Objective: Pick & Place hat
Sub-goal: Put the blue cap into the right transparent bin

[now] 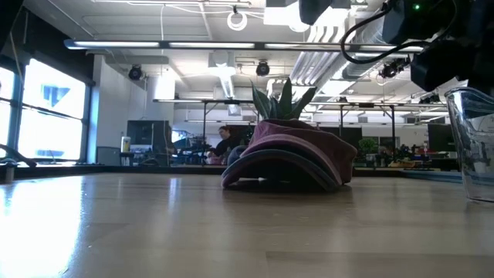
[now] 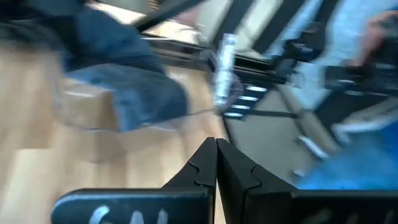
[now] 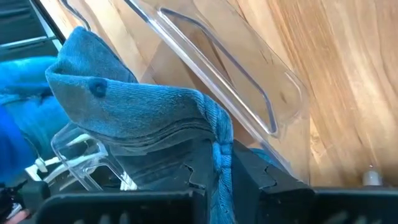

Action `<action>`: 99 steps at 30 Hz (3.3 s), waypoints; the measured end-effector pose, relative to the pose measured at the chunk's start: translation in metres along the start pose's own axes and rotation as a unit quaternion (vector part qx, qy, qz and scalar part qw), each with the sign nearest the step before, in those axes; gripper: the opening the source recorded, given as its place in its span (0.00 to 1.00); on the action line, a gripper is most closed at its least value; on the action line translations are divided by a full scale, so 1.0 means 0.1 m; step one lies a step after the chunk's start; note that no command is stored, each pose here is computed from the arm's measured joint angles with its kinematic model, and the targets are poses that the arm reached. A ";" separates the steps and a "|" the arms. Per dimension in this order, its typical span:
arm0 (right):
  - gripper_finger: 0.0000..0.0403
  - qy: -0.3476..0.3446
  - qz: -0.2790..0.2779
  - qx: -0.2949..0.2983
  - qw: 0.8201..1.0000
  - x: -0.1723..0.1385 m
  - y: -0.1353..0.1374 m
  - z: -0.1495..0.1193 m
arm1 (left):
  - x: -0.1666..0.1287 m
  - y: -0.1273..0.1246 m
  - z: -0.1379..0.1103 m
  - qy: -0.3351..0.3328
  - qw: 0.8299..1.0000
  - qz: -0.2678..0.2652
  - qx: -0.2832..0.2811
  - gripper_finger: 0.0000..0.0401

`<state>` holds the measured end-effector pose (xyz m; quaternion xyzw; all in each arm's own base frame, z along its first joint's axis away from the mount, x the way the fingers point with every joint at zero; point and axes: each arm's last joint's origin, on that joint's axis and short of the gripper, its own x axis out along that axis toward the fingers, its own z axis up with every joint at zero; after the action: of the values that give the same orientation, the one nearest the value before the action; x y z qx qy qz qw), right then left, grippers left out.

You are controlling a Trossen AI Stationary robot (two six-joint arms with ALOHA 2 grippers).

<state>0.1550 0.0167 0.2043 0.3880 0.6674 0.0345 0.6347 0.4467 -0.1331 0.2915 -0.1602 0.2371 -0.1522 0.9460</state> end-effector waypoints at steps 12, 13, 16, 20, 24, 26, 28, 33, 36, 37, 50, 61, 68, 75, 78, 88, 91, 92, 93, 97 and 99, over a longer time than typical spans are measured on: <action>0.08 0.001 0.009 0.008 1.000 0.00 0.02 0.00 | 0.67 0.25 -0.49 -0.069 0.993 0.089 -0.036 0.00; 0.08 0.002 0.008 0.005 1.000 0.01 0.02 0.00 | 0.71 0.31 -0.49 -0.079 0.991 0.095 -0.046 0.00; 0.06 0.002 0.010 -0.004 1.000 0.02 0.05 -0.01 | 0.76 0.36 -0.53 -0.080 0.989 0.110 -0.053 0.00; 0.08 0.001 0.012 -0.010 1.000 0.03 0.07 -0.01 | 0.88 0.39 -0.61 -0.100 0.990 0.084 -0.053 0.00; 0.08 -0.003 0.016 -0.008 1.000 0.04 0.08 0.00 | 0.93 0.41 -0.66 -0.093 0.991 0.080 -0.050 0.00; 0.07 -0.006 0.018 -0.009 1.000 0.03 0.08 0.00 | 0.95 0.41 -0.62 -0.116 0.989 0.076 -0.053 0.00; 0.07 -0.011 0.022 -0.013 1.000 0.03 0.09 0.00 | 1.00 0.50 -0.67 -0.113 0.988 0.090 -0.057 0.00; 0.08 -0.020 0.033 -0.003 0.999 0.00 0.11 0.00 | 1.15 0.54 -0.61 -0.122 0.989 0.067 -0.058 0.00; 0.08 -0.030 0.039 -0.002 0.999 -0.02 0.12 -0.03 | 1.19 0.50 -0.57 -0.113 0.991 0.050 -0.056 0.00; 0.08 -0.033 0.041 -0.002 0.999 -0.03 0.12 -0.04 | 1.21 0.50 -0.56 -0.107 0.992 0.046 -0.056 0.00; 0.07 -0.069 0.038 0.010 0.997 -0.11 0.12 -0.10 | 1.31 0.49 -0.52 -0.010 0.996 0.063 -0.069 0.00; 0.07 -0.078 0.029 0.017 0.996 -0.11 0.11 -0.09 | 1.24 0.33 -0.24 -0.054 0.995 0.052 -0.069 0.00; 0.08 -0.073 0.038 0.030 0.996 -0.10 0.13 -0.10 | 1.28 0.50 -0.27 -0.056 0.992 0.089 -0.072 0.00; 0.06 -0.068 0.070 0.032 0.995 -0.11 0.24 -0.22 | 1.33 0.58 -0.30 -0.071 0.990 0.096 -0.069 0.00; 0.06 -0.068 0.089 0.038 0.993 -0.12 0.30 -0.30 | 1.32 0.60 -0.27 -0.077 0.990 0.099 -0.065 0.00; 0.06 -0.059 0.099 0.053 0.992 -0.12 0.38 -0.48 | 1.47 0.80 -0.36 -0.113 0.990 0.068 -0.051 0.00; 0.08 -0.069 0.091 0.057 0.992 -0.11 0.38 -0.48 | 1.51 0.87 -0.43 -0.101 0.991 0.067 -0.062 0.00; 0.08 -0.075 0.087 0.058 0.992 -0.11 0.38 -0.48 | 1.50 0.89 -0.43 -0.091 0.992 0.066 -0.063 0.00; 0.08 -0.081 0.084 0.060 0.991 -0.11 0.38 -0.48 | 1.50 0.89 -0.43 -0.088 0.992 0.062 -0.063 0.00; 0.07 -0.110 0.052 0.072 0.990 -0.09 0.34 -0.47 | 1.43 0.85 -0.37 -0.061 0.994 0.057 -0.074 0.00; 0.06 -0.119 0.027 0.081 0.989 -0.08 0.31 -0.47 | 1.38 0.80 -0.34 -0.044 0.995 0.048 -0.075 0.00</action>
<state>0.1275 0.0546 0.2369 0.4570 0.5770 -0.0489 0.6751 0.5626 -0.1189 0.1786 -0.2262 0.2137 -0.0812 0.9469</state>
